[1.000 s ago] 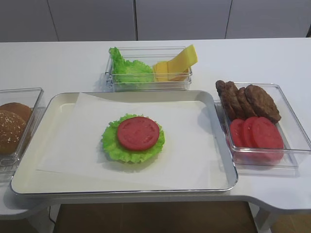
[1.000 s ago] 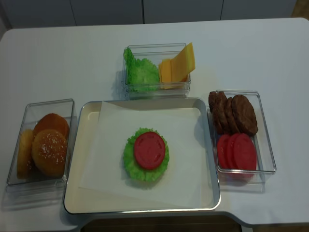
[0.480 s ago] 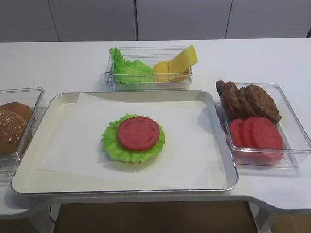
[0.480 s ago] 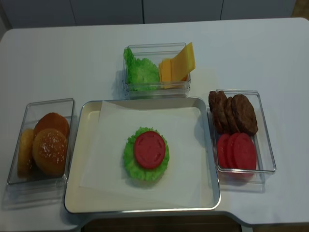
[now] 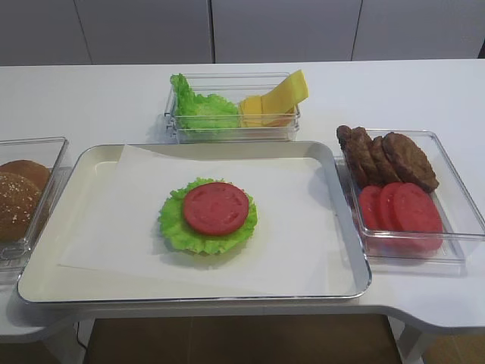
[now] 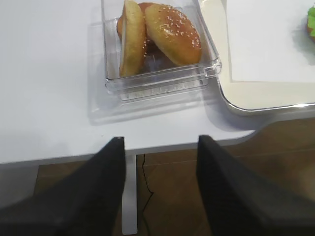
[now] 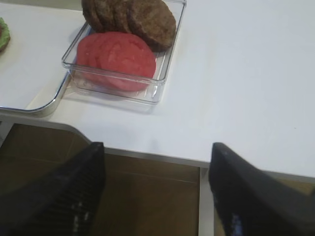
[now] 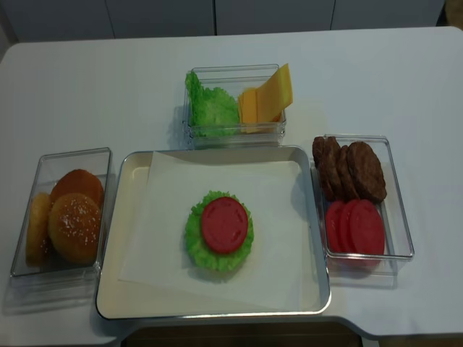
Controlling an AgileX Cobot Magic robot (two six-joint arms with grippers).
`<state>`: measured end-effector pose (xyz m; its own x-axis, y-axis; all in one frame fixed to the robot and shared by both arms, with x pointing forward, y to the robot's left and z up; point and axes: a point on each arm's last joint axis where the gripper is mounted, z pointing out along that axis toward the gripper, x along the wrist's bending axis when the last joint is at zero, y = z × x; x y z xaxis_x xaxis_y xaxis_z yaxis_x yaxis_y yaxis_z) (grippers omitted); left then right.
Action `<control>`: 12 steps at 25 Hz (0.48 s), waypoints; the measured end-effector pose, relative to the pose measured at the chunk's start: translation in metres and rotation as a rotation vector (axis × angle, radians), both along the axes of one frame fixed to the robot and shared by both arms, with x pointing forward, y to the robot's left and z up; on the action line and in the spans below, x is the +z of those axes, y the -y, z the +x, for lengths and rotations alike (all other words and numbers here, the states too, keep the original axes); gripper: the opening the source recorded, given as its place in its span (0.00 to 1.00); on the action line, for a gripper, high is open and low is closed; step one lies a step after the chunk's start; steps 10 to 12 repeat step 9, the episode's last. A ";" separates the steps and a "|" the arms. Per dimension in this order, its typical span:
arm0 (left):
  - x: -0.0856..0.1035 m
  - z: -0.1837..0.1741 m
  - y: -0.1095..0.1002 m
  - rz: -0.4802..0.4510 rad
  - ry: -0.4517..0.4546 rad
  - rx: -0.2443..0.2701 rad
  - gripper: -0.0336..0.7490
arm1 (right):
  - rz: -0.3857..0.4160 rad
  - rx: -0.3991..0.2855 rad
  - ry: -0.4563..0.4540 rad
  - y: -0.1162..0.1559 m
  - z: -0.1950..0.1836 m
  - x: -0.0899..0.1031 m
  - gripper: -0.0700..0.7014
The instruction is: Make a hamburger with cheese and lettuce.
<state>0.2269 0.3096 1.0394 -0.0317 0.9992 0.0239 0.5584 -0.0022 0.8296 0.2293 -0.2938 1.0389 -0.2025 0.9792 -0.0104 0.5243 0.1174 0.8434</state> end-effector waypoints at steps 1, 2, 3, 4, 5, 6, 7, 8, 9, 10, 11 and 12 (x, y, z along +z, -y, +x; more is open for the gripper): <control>0.000 0.000 0.000 0.000 0.000 0.000 0.49 | 0.000 0.000 0.000 0.000 0.000 0.000 0.76; 0.000 0.000 0.000 0.000 0.000 0.000 0.49 | 0.000 0.000 0.000 0.000 0.000 0.000 0.76; 0.000 0.000 0.000 0.000 0.000 0.000 0.49 | 0.000 0.000 0.000 0.000 0.000 0.000 0.76; 0.000 0.000 0.000 0.000 0.000 0.000 0.49 | 0.000 0.000 0.000 0.000 0.000 0.000 0.76; 0.000 0.000 0.000 0.000 0.000 0.000 0.49 | 0.000 0.000 0.000 0.000 0.000 0.000 0.76; 0.000 0.000 0.000 0.000 0.000 0.000 0.49 | 0.000 0.000 0.000 0.000 0.000 0.000 0.76; 0.000 0.000 0.000 0.000 0.000 0.000 0.49 | 0.000 0.000 0.000 0.000 0.000 0.000 0.76; 0.000 0.000 0.000 0.000 0.000 0.000 0.49 | 0.000 0.000 0.000 0.000 0.000 0.000 0.76; 0.000 0.000 0.000 0.000 0.000 0.000 0.49 | 0.000 0.000 0.000 0.000 0.000 0.000 0.76; 0.000 0.000 0.000 0.000 0.000 0.000 0.49 | 0.000 0.000 0.000 0.000 0.000 0.000 0.76; 0.000 0.000 0.000 0.000 0.000 0.000 0.49 | 0.000 0.000 0.000 0.000 0.000 0.000 0.76; 0.000 0.000 0.000 0.000 0.000 0.000 0.49 | 0.000 0.000 0.000 0.000 0.000 0.000 0.76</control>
